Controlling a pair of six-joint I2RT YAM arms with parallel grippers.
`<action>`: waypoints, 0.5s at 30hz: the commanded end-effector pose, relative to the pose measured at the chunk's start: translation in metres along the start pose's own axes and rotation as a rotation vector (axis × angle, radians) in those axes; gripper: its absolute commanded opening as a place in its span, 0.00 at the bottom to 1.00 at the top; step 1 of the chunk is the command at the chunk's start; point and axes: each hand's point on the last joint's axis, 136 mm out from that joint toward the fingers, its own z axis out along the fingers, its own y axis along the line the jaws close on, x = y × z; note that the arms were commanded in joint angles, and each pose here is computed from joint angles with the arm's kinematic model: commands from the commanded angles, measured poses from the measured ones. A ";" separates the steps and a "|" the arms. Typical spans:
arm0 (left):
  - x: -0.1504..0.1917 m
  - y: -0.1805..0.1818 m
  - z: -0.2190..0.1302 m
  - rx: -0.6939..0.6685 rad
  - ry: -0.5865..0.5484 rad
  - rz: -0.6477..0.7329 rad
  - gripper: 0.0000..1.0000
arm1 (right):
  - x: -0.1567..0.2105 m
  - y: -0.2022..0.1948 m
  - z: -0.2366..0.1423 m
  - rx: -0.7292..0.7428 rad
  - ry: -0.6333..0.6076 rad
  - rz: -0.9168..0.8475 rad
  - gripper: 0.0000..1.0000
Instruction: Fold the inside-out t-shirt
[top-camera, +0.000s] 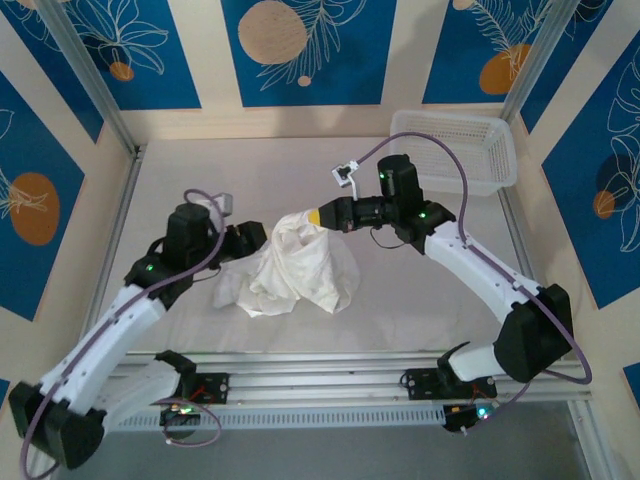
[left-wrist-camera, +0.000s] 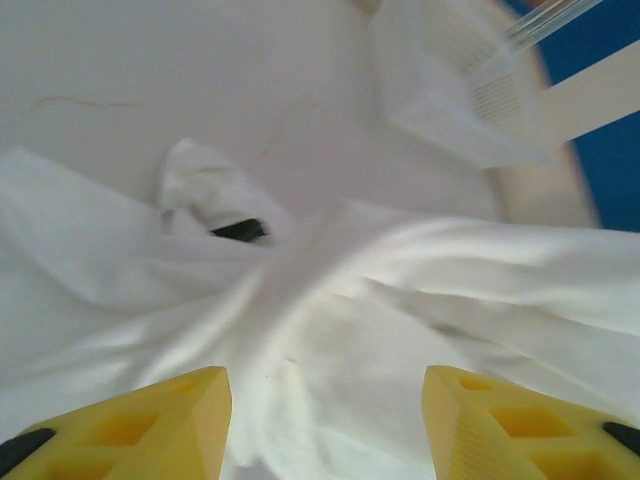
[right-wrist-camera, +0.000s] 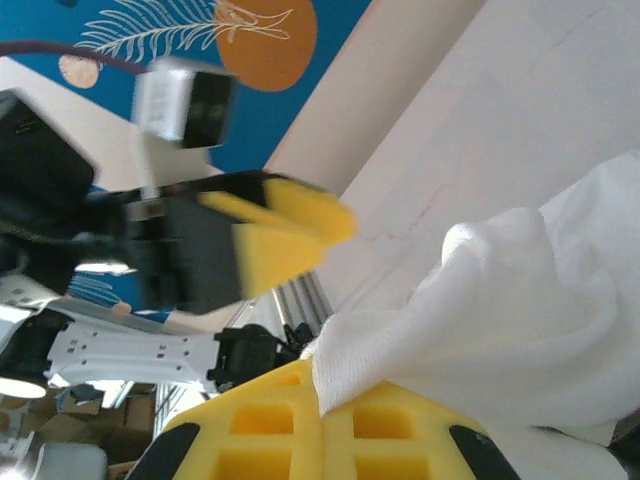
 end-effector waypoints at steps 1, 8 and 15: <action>0.028 -0.013 -0.002 0.097 0.101 -0.213 0.50 | -0.006 -0.014 0.003 0.045 -0.026 0.018 0.00; 0.045 -0.049 0.037 0.228 0.211 -0.421 0.35 | -0.001 -0.011 0.010 0.026 0.016 0.030 0.00; 0.051 -0.033 0.078 0.124 0.220 -0.343 0.66 | 0.006 0.006 0.017 -0.025 0.050 0.002 0.00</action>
